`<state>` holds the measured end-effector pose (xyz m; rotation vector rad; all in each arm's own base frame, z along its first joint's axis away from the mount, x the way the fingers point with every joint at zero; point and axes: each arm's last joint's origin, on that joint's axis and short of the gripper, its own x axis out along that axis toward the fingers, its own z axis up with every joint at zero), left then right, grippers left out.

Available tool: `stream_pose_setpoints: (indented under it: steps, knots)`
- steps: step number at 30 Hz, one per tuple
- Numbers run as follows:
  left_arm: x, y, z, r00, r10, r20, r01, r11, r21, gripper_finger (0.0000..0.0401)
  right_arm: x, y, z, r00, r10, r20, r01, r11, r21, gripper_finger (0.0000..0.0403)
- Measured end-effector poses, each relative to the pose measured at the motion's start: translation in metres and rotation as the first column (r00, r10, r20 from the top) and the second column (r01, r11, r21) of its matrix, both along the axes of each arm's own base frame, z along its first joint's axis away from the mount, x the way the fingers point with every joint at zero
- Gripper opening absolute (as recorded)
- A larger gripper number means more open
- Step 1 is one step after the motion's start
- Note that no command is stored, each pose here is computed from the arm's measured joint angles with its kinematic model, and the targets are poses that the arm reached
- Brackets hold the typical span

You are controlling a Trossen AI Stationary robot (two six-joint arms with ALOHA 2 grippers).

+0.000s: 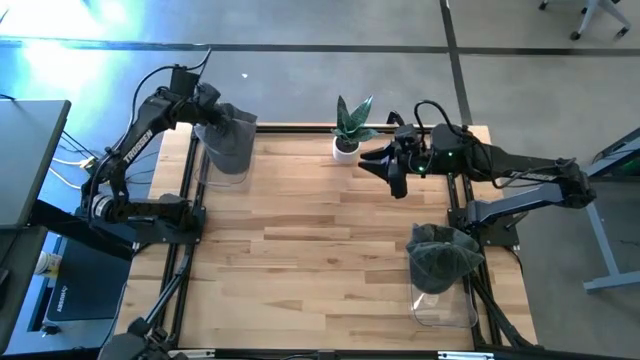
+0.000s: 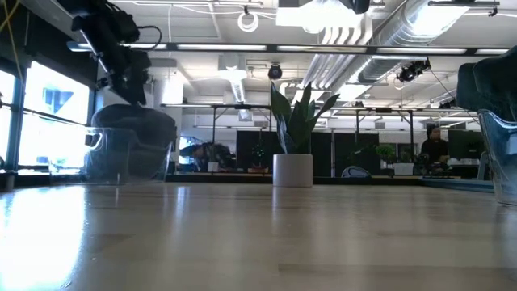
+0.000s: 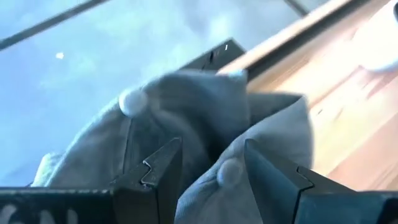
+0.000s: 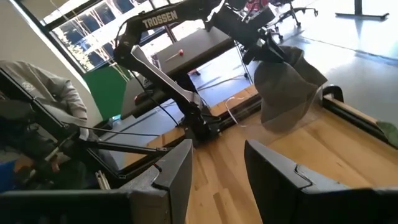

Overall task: Pick & Place hat
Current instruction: Put the gray cap into the top transparent bin

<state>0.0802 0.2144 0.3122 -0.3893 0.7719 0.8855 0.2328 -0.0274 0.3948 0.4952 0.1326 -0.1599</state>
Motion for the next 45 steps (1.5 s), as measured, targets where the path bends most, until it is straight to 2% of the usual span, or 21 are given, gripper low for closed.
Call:
stream_pose_setpoints:
  steps: [3,6,9,13,15,18,23,27,31,37,42,45]
  knots:
    - [0.0,-0.003,0.007,0.997,0.017,0.069,-0.018,1.0,0.02,0.0166,0.0,0.0,0.001,1.0,0.017,0.007,-0.017,1.0,-0.02,0.0142]
    - [0.001,-0.001,0.014,0.986,0.08,0.15,-0.082,0.997,0.011,0.0166,0.0,0.001,0.001,1.0,0.025,0.006,-0.025,0.999,-0.026,0.0142]
    - [0.001,-0.002,0.034,0.96,0.144,0.239,-0.147,0.989,-0.004,0.0166,0.0,0.001,0.001,0.999,0.052,0.006,-0.052,0.998,-0.03,0.0142]
    - [-0.001,-0.018,0.058,0.953,0.088,0.291,-0.058,0.992,-0.11,0.0165,0.0,0.002,0.001,0.997,0.082,0.005,-0.082,0.996,-0.032,0.0142]
    - [-0.004,-0.029,0.058,0.96,0.101,0.262,-0.042,0.974,-0.221,0.0165,0.0,0.002,0.001,0.996,0.084,0.004,-0.083,0.996,-0.039,0.0142]
    - [-0.008,-0.038,0.043,0.977,0.134,0.165,-0.067,0.93,-0.361,0.0165,0.0,0.002,0.001,0.996,0.088,0.0,-0.088,0.993,-0.072,0.0142]
    - [-0.008,-0.038,0.021,0.979,0.173,0.108,-0.112,0.898,-0.426,0.0165,0.0,0.002,0.001,0.995,0.095,-0.007,-0.095,0.988,-0.119,0.0142]
    - [-0.001,-0.034,0.01,0.973,0.22,0.065,-0.176,0.897,-0.405,0.0165,0.0,0.002,0.001,0.995,0.096,-0.008,-0.097,0.987,-0.127,0.0142]
    - [0.016,-0.033,-0.002,0.976,0.217,-0.009,-0.204,0.901,-0.383,0.0165,0.0,0.002,0.001,0.995,0.097,-0.008,-0.097,0.987,-0.126,0.0142]
    - [0.031,-0.028,-0.026,0.933,0.301,-0.197,-0.342,0.91,-0.234,0.0165,0.0,0.002,0.001,0.995,0.095,-0.006,-0.095,0.988,-0.118,0.0142]
    - [0.045,-0.022,-0.034,0.9,0.377,-0.218,-0.407,0.906,-0.114,0.0165,0.0,0.002,0.001,0.996,0.094,-0.004,-0.094,0.99,-0.104,0.0142]
    - [0.045,-0.02,-0.033,0.892,0.399,-0.212,-0.424,0.901,-0.088,0.0165,0.0,0.002,0.001,0.995,0.103,-0.002,-0.102,0.991,-0.086,0.0142]
